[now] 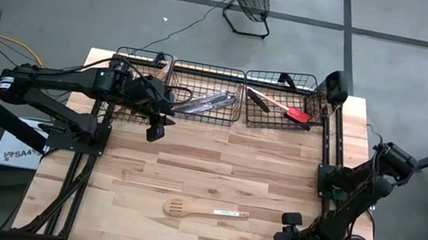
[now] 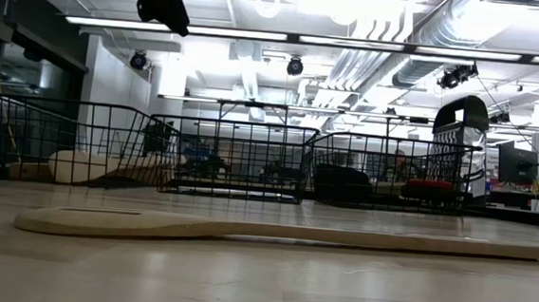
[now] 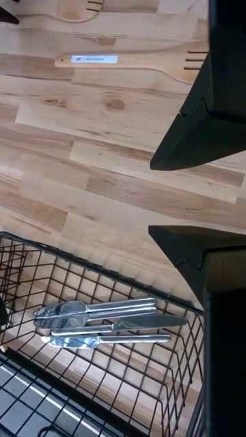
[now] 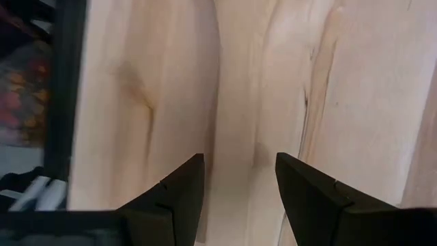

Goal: Pick & Place Kitchen Items
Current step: Put the wooden serving fork into the left wire basket

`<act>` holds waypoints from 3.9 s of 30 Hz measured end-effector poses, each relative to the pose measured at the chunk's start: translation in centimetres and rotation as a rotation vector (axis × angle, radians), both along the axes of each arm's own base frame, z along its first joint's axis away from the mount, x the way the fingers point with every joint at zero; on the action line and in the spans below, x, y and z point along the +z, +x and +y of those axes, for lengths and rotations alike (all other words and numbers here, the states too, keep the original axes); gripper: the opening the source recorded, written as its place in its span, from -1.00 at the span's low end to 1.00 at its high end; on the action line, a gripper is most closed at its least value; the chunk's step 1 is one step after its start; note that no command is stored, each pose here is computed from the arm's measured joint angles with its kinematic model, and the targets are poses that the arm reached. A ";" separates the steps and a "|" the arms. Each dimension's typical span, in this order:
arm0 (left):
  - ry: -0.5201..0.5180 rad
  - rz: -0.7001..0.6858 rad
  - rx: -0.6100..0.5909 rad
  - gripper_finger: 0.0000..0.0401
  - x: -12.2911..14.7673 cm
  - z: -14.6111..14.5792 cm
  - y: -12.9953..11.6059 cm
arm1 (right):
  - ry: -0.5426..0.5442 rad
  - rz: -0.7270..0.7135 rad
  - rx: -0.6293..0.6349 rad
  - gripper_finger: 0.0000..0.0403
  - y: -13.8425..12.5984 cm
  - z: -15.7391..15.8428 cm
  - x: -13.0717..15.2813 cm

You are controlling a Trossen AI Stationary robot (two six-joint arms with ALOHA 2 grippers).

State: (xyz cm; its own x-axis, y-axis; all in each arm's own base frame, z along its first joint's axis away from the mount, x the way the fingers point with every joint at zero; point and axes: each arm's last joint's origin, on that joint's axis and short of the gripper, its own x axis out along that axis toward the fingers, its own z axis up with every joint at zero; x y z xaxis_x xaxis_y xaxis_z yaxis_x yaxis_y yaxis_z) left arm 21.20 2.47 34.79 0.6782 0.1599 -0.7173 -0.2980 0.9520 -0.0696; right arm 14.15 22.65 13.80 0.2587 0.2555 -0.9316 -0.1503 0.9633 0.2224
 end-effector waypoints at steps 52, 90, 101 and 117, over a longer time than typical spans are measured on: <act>0.000 0.000 0.000 -0.31 0.0 0.0 0.0 | -0.261 0.067 0.029 -0.37 2.1 -3.5 -1.5; -0.018 -0.004 0.013 -0.31 0.0 0.0 0.0 | -0.060 0.156 -0.168 -0.62 1.4 -3.5 0.6; -0.018 -0.005 0.013 -0.31 0.0 0.0 0.0 | 0.012 0.229 -0.133 -0.62 1.2 -3.3 1.0; -0.017 -0.013 0.014 -0.31 0.1 0.0 0.1 | 0.072 0.146 -0.129 -0.62 1.3 -3.2 2.4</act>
